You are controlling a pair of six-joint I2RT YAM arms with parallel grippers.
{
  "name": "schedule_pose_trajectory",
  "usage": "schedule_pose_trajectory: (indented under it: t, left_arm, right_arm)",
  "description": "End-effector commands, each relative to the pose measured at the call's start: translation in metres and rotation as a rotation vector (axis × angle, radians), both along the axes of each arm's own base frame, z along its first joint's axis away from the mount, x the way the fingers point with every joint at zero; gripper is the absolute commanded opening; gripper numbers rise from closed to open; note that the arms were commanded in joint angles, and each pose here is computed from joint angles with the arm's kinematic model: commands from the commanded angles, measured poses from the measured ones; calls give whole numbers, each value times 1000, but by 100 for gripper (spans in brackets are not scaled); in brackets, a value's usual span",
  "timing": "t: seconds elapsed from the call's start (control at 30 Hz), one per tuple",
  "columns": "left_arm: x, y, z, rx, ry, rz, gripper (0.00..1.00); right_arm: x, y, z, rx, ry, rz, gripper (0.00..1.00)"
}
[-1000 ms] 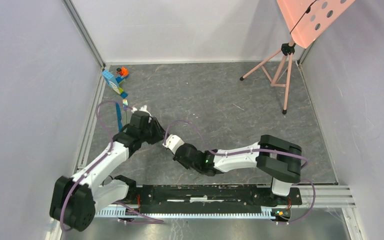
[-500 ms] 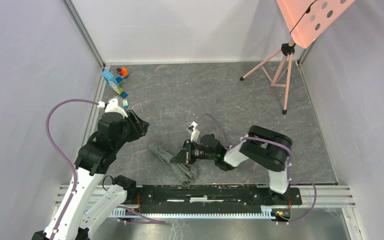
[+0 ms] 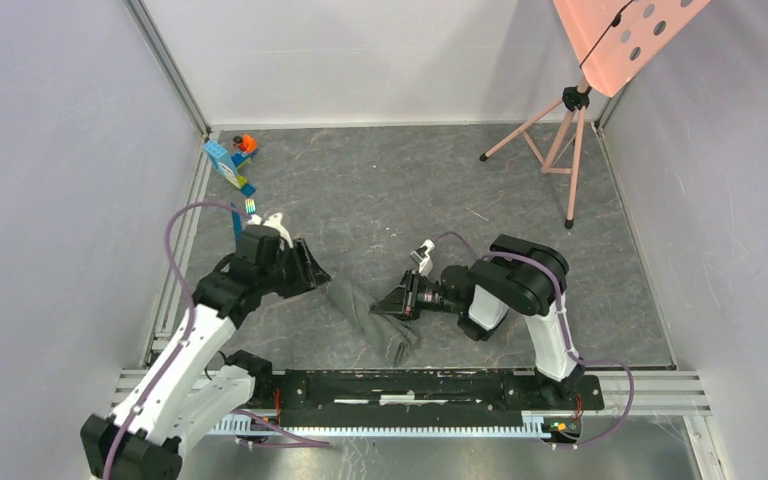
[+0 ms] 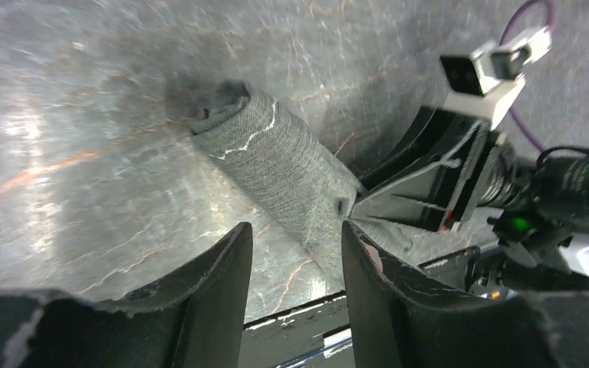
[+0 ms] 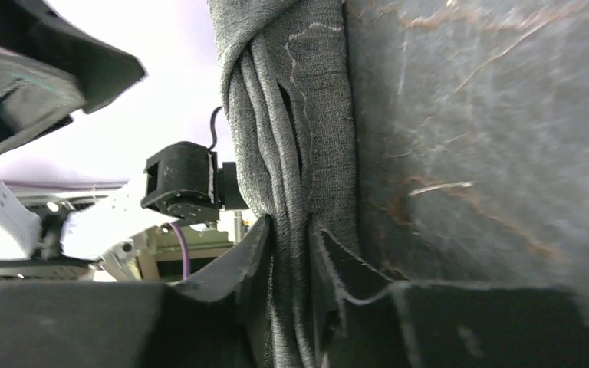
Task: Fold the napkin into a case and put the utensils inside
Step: Turn over the smaller rectangle-folded napkin at the center of the board, then smooth out the smaller rectangle-folded napkin at the center of the board.
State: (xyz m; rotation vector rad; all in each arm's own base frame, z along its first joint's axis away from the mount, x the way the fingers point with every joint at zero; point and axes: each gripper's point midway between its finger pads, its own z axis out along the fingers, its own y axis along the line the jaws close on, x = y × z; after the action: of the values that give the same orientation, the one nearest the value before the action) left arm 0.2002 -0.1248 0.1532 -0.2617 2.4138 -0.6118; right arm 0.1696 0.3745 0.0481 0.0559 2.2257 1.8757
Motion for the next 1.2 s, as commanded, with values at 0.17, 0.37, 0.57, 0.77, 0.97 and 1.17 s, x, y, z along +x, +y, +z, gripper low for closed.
schedule_pose_trajectory:
  t: [0.17, 0.37, 0.57, 0.77, 0.97, 1.17]
  left_arm:
    - [24, -61, -26, -262, 76, -131, 53]
    - [48, -69, -42, -258, 90, -111, 52]
    - [75, -63, -67, -186, 89, -46, 50]
    - [86, -50, -103, -76, 127, 5, 49]
    - [78, -58, -94, -112, 131, -55, 48]
    - [82, -60, -40, -124, 40, -79, 53]
  right_arm:
    - [31, -53, -21, -241, -301, 124, 53]
    - [52, -78, 1, -599, -581, 170, 63]
    - [-1, -48, 32, -593, -693, 306, 54]
    - [-42, -72, -12, -615, -625, 307, 24]
    - [-43, -103, -40, -766, -625, 303, 22]
    - [-31, -76, 21, -712, -738, 282, 29]
